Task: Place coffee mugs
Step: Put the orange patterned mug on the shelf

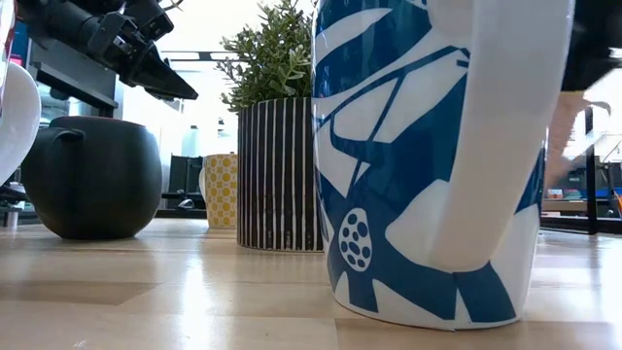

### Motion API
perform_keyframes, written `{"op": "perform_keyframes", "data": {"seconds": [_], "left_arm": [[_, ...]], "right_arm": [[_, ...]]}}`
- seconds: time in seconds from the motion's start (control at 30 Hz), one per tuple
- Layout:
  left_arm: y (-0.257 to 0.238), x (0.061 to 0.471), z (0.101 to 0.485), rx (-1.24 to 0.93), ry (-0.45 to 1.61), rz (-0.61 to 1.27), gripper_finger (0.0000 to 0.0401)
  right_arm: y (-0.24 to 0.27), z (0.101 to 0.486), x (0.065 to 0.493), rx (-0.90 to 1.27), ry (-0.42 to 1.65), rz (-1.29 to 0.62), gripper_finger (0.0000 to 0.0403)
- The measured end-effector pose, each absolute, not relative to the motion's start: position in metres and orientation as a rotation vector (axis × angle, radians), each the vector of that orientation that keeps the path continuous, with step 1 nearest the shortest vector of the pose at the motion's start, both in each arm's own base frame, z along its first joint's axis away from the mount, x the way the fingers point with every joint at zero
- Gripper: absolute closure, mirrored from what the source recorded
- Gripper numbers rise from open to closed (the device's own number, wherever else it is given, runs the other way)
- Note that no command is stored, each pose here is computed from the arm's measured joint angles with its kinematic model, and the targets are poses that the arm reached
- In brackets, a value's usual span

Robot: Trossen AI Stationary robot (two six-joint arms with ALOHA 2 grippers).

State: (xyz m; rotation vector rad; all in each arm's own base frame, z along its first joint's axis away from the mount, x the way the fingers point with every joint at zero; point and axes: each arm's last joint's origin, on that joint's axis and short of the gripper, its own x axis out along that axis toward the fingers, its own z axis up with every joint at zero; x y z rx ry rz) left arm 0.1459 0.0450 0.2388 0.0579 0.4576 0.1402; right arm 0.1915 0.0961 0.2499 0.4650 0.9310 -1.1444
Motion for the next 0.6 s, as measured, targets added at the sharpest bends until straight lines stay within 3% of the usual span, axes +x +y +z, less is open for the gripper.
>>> {"op": "perform_keyframes", "data": {"seconds": [0.6], "left_arm": [[0.045,0.146,0.239,0.057,0.458,0.14,0.0332]], "right_arm": [[-0.033,0.286,0.239,0.216,1.11,-1.1,0.0403]]}}
